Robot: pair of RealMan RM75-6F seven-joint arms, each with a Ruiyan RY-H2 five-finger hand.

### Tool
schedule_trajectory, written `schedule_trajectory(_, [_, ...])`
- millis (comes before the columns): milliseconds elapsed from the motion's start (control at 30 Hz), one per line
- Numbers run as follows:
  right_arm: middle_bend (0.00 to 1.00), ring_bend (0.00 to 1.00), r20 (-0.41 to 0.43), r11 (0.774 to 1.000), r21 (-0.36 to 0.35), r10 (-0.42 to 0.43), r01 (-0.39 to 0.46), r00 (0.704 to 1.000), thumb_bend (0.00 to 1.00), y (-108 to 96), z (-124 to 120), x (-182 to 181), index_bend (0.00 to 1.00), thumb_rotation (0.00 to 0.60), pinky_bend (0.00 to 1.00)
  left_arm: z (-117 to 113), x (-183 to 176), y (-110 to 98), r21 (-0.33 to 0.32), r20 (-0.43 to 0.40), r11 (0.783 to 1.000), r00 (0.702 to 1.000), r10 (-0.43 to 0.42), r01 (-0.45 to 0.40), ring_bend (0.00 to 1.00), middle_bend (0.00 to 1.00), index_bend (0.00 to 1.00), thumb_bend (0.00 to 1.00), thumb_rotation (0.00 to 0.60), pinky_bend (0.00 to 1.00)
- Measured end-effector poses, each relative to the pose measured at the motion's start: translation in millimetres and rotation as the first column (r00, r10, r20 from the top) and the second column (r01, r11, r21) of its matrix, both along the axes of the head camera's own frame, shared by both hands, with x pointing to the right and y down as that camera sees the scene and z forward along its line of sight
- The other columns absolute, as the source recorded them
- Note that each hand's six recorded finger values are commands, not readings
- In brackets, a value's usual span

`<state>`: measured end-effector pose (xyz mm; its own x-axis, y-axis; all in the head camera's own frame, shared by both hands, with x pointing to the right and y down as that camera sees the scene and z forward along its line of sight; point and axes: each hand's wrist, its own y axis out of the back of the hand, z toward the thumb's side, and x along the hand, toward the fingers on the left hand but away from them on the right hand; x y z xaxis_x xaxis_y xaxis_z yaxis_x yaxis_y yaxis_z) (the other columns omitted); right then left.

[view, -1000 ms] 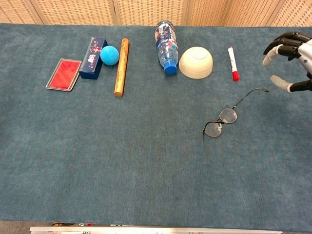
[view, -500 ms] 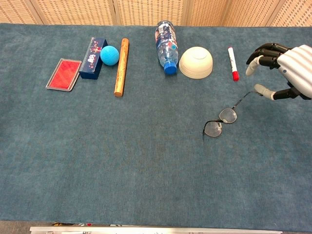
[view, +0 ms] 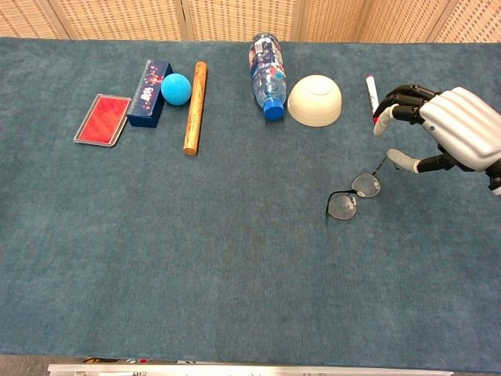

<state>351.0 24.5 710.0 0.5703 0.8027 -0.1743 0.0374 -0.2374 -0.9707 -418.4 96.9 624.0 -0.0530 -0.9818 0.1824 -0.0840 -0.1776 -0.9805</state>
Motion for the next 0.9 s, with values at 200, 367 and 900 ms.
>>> schedule_trajectory(200, [0.35,0.2,0.004,1.0,-0.01,-0.01,0.01,1.0,0.29,3,5,-5,0.44,0.6,0.45,0,0,0,-0.001,0.002,1.0,1.0,0.002,-0.002,0.36,0.41,0.43,0.11,0.6,0.55])
schedule_trajectory(367, [0.35,0.2,0.015,1.0,0.016,-0.006,0.006,1.0,0.29,1,-3,-3,0.44,0.6,0.45,0,0,0,-0.002,0.002,1.0,1.0,0.001,-0.001,0.36,0.41,0.43,0.11,0.6,0.55])
schedule_trajectory(900, [0.35,0.2,-0.047,0.998,0.034,0.062,-0.061,0.997,0.29,-14,-5,25,0.44,0.6,0.45,0,0,1,0.002,0.004,1.0,1.0,-0.004,0.004,0.36,0.41,0.43,0.11,0.6,0.55])
